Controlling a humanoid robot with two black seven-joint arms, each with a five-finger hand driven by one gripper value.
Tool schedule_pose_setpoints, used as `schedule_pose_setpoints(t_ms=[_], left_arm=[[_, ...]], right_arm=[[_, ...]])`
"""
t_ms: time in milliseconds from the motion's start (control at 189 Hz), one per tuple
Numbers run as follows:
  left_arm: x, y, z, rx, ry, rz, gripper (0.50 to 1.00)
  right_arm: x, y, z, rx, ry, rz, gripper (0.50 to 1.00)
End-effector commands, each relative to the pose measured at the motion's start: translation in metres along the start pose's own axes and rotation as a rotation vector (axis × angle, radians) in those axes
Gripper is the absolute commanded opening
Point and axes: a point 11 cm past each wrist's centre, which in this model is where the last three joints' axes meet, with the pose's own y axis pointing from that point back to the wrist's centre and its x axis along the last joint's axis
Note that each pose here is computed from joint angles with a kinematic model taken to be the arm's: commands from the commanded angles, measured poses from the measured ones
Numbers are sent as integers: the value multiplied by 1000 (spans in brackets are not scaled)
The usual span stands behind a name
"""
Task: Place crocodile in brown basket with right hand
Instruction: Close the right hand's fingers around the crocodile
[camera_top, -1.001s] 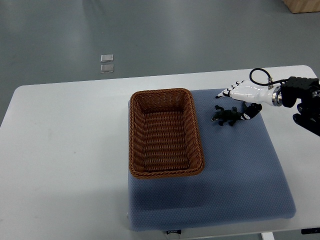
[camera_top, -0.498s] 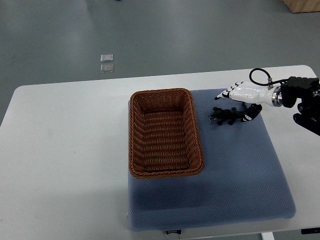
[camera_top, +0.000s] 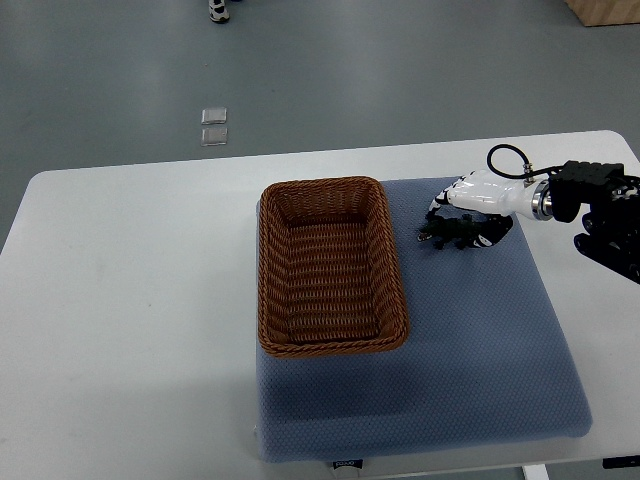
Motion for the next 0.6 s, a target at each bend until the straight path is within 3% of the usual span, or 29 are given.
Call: schedule_pose_setpoints(t_ms=[0, 312, 593], left_arm=[[0, 0, 0, 0, 0, 0, 1000], [0, 0, 0, 0, 0, 0, 1000], [0, 0, 0, 0, 0, 0, 1000]], right_arm=[[0, 0, -1, 3, 5, -4, 676], [-1, 2, 2, -3, 6, -3, 505], [4, 6, 7, -12, 9, 11, 500]])
